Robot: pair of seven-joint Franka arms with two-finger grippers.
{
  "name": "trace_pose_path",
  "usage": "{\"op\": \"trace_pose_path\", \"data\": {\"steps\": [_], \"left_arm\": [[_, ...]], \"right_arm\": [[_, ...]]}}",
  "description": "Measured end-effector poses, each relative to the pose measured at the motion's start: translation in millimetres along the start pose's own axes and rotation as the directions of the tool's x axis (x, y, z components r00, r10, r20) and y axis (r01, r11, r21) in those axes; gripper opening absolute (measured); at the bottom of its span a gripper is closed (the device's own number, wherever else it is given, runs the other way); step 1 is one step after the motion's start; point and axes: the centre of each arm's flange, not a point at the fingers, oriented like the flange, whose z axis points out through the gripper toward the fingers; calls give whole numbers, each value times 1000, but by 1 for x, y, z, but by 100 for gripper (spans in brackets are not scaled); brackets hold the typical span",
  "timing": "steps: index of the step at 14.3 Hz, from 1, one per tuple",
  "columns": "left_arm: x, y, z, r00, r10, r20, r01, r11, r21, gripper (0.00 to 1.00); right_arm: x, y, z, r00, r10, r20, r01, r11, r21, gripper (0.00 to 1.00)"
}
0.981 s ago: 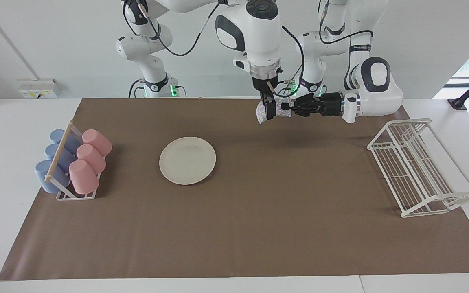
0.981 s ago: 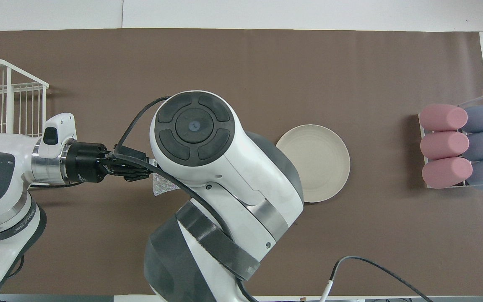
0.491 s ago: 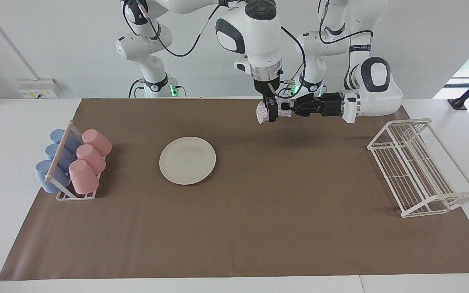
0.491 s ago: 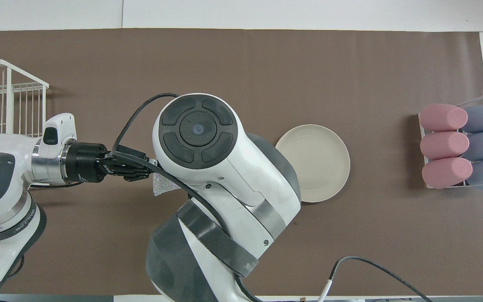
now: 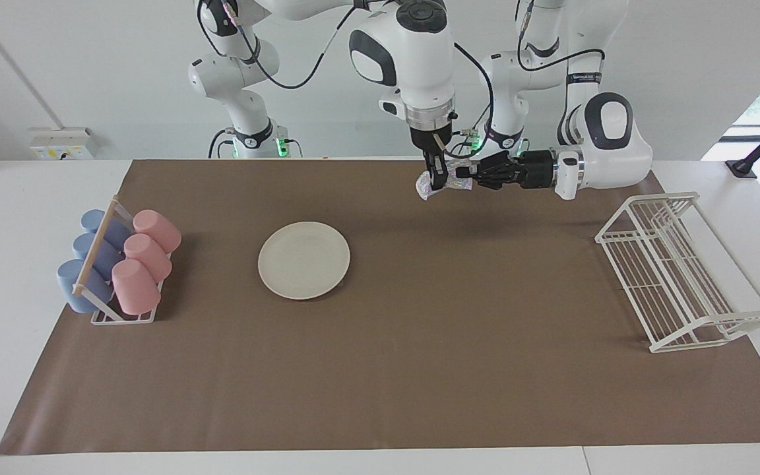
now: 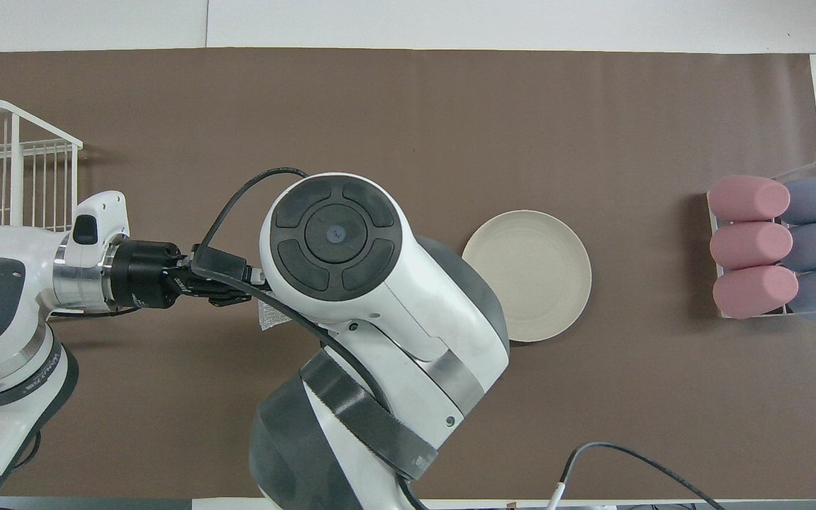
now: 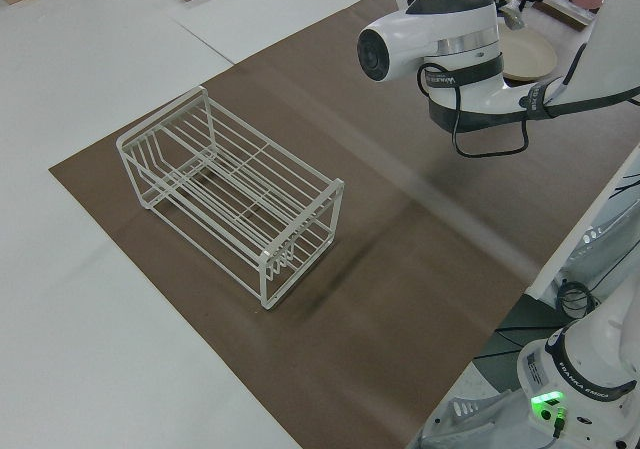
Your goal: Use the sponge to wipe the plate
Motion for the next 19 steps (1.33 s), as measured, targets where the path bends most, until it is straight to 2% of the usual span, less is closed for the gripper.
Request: {"op": "trace_pose_path", "data": {"steps": [2,7,9,12,16,19], "left_arm": [[0,0,0,1000,1,-1,-1,1000,0,5],[0,0,-1,1000,1,-2,-1,1000,-1,5],[0,0,-1,1000,-1,-2,1,1000,-1,21],[0,0,-2,1000,-18,-3,18,1000,-1,57],[0,-3,-6,1000,-24,-5,25,1000,20,100],[0,-12,-24,999,-28,-16,29,996,84,100]], "right_arm": [[0,-1,0,1000,0,7,-1,1000,10,12],[0,-2,0,1000,1,9,-1,1000,13,12],[3,-5,0,1000,8,9,-8,1000,16,10],[11,-13,-3,999,24,21,-24,999,36,10],[29,-27,-8,999,48,26,-49,997,51,10],[55,-43,-13,996,81,23,-82,995,58,10]]}}
